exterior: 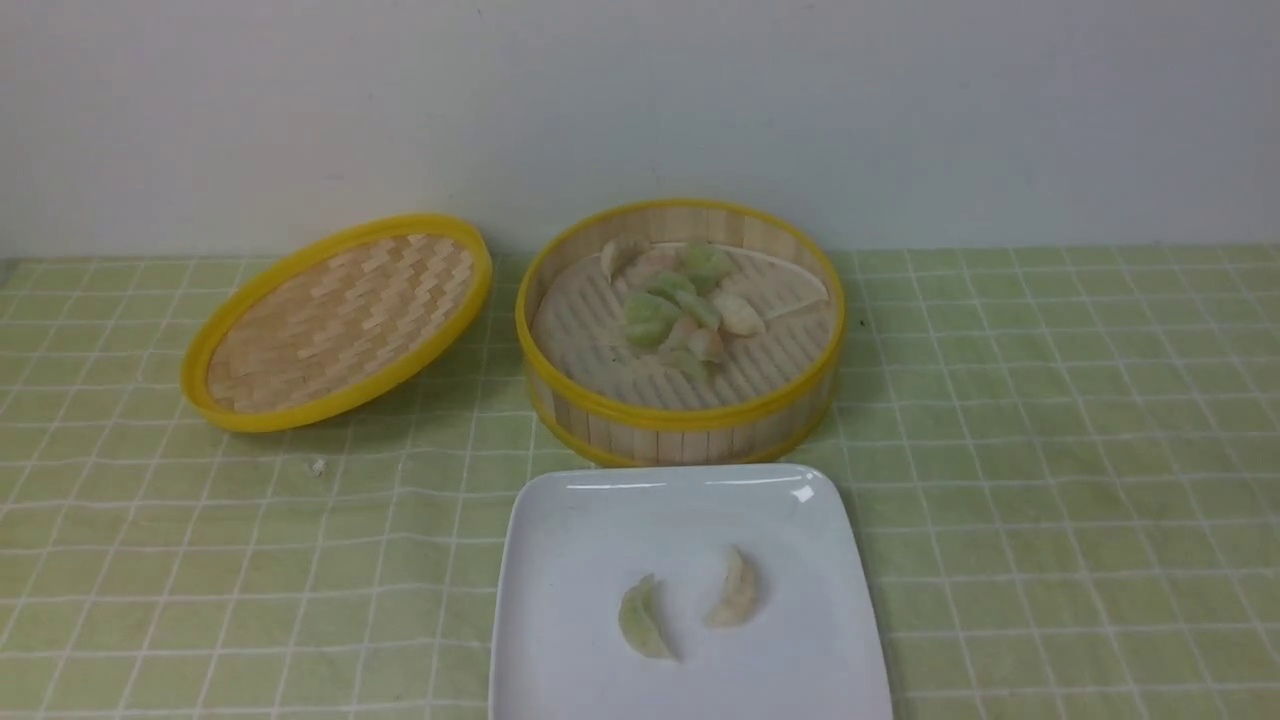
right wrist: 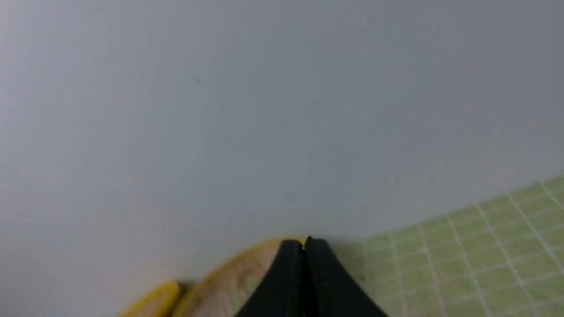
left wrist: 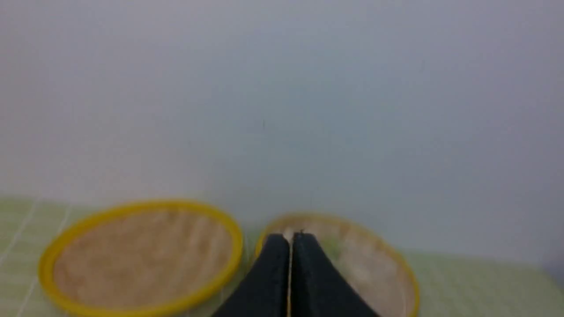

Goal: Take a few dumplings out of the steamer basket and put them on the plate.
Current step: Use the left arm to grab a dumpling from the steamer

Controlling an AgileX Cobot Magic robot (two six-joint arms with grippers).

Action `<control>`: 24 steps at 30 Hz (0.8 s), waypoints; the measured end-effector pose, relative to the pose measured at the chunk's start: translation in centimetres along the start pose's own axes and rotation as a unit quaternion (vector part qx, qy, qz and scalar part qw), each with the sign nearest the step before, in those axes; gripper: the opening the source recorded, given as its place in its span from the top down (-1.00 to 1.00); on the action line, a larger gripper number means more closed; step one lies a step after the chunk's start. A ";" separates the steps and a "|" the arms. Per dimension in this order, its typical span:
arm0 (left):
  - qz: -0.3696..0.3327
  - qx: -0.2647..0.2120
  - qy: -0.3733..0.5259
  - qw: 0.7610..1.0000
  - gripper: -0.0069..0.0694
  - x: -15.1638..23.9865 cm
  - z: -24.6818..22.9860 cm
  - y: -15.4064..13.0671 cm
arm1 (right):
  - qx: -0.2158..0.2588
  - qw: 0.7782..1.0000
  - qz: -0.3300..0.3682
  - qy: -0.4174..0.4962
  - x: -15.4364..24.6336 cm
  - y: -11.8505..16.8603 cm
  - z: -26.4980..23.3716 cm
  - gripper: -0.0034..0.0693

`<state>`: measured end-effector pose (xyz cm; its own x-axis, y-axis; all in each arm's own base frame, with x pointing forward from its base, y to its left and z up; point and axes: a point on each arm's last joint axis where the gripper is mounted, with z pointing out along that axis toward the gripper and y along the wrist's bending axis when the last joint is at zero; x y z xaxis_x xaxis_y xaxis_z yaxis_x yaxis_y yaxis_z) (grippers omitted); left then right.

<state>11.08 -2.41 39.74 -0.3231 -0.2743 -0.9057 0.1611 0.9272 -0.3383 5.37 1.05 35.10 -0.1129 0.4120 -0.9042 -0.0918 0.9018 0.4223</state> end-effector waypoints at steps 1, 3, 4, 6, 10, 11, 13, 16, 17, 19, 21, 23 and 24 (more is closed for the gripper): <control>0.002 -0.003 0.039 0.999 0.84 -0.1 1.1 0.1 | 0.007 0.999 -0.020 0.025 -0.3 0.2 0.2 0.95; 0.033 0.003 0.166 0.986 0.84 -1.6 5.7 0.1 | 0.028 0.984 -0.098 0.147 -2.4 1.3 1.8 0.95; 0.037 0.007 0.167 0.985 0.84 -1.8 5.5 0.0 | 0.028 0.983 -0.104 0.147 -2.7 1.4 2.0 0.95; 0.051 0.028 0.258 0.964 0.84 -2.0 10.0 0.4 | 0.030 0.956 -0.160 0.246 -3.4 1.8 3.4 0.95; 0.080 0.084 0.336 0.935 0.84 -2.2 16.1 0.4 | 0.026 0.918 -0.194 0.345 -3.8 1.9 5.6 0.95; 0.091 0.094 0.346 0.929 0.84 -2.2 17.6 0.2 | 0.027 0.913 -0.195 0.356 -3.8 1.9 5.9 0.95; 0.109 0.114 0.363 0.919 0.84 -1.9 20.5 -0.5 | 0.026 0.908 -0.194 0.371 -3.6 1.8 6.5 0.95; 0.130 0.137 0.376 0.907 0.84 -1.3 23.4 -1.8 | 0.021 0.907 -0.190 0.377 -3.5 1.9 6.6 0.95; 0.143 0.149 0.377 0.903 0.84 -1.2 24.4 -2.4 | 0.018 0.907 -0.186 0.377 -3.5 1.9 6.6 0.95; 0.161 0.162 0.380 0.896 0.84 -0.7 26.0 -3.2 | 0.014 0.908 -0.183 0.376 -3.5 2.0 6.6 0.95; 0.191 0.180 0.380 0.887 0.84 0.2 28.7 -4.0 | 0.012 0.909 -0.181 0.374 -3.5 2.1 6.5 0.95; 0.208 0.189 0.380 0.881 0.84 1.1 30.5 -4.3 | 0.007 0.911 -0.177 0.373 -3.5 2.2 6.6 0.95; 0.220 0.195 0.378 0.878 0.84 1.6 31.7 -4.3 | 0.005 0.911 -0.175 0.373 -3.5 2.3 6.6 0.95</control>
<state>39.44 -14.95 31.70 -0.6523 0.4740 -0.5915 0.6852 0.7024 -0.1928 12.05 2.50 38.81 -0.7202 -0.1008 -0.6864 -0.2429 0.9634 0.1134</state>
